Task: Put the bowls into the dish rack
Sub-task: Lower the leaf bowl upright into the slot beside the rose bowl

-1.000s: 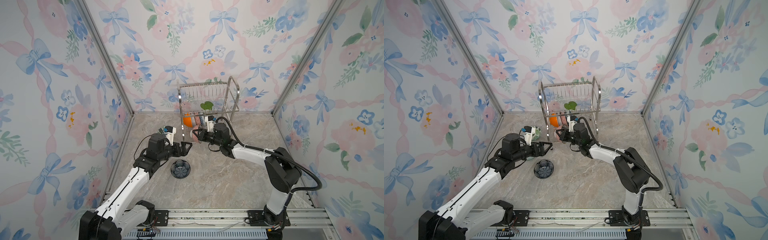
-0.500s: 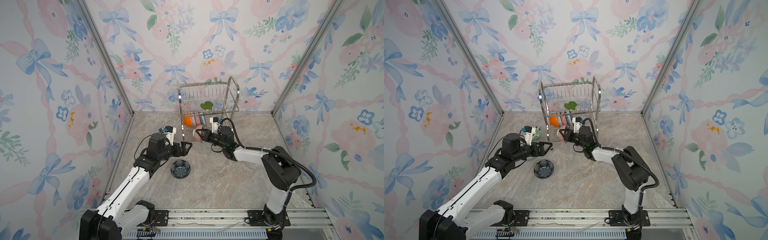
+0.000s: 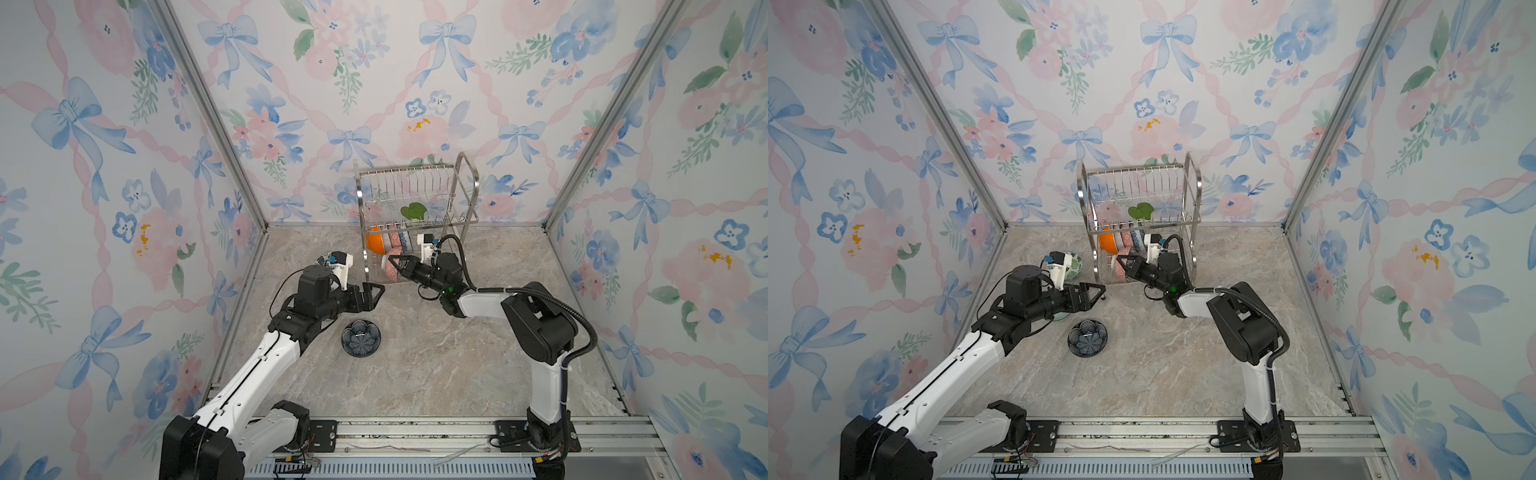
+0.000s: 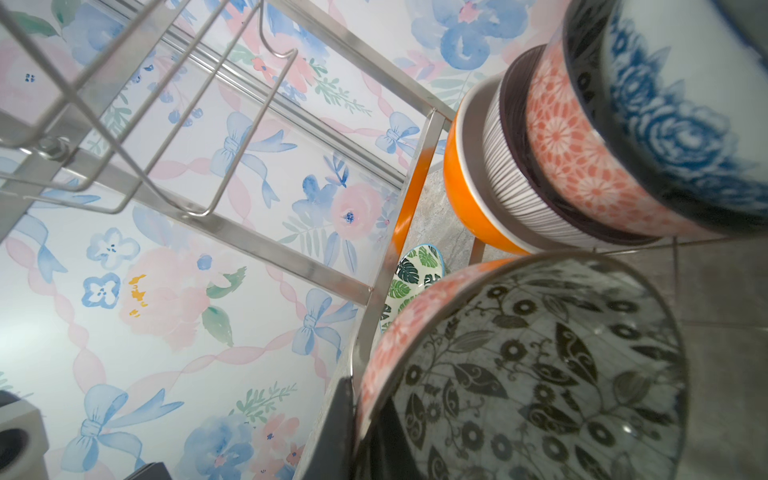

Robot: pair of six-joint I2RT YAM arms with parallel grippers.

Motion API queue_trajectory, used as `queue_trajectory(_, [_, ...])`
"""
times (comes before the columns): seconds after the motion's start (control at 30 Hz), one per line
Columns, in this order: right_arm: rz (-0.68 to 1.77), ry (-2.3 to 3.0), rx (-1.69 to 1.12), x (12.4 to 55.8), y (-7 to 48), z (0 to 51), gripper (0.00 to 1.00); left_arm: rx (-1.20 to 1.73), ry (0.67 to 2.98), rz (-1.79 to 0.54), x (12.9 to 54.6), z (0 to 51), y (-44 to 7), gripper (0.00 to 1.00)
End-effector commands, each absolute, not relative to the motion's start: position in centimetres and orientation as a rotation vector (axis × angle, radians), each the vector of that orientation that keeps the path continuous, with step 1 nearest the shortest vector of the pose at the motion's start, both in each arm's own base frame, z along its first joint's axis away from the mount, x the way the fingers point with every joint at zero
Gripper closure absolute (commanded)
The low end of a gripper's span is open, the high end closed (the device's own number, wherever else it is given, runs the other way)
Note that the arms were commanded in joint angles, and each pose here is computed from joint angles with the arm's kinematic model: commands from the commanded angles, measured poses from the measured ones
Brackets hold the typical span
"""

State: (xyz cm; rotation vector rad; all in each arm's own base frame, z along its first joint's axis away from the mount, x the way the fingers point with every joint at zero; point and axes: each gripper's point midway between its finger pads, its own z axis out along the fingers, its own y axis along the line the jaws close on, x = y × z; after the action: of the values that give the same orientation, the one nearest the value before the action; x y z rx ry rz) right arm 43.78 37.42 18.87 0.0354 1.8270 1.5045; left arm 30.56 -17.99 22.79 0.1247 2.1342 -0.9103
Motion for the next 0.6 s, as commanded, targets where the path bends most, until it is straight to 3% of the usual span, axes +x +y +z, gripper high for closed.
queue_trajectory(0.0, [1.588, 1.716, 0.004, 44.3, 38.3, 21.5, 1.00, 0.154, 2.127, -0.908, 30.7, 23.5, -18.1, 0.02])
queue_trajectory(0.57, [1.712, 1.692, -0.004, 44.3, 41.4, 20.1, 1.00, 0.157, 2.134, -0.891, 30.5, 23.2, -17.8, 0.02])
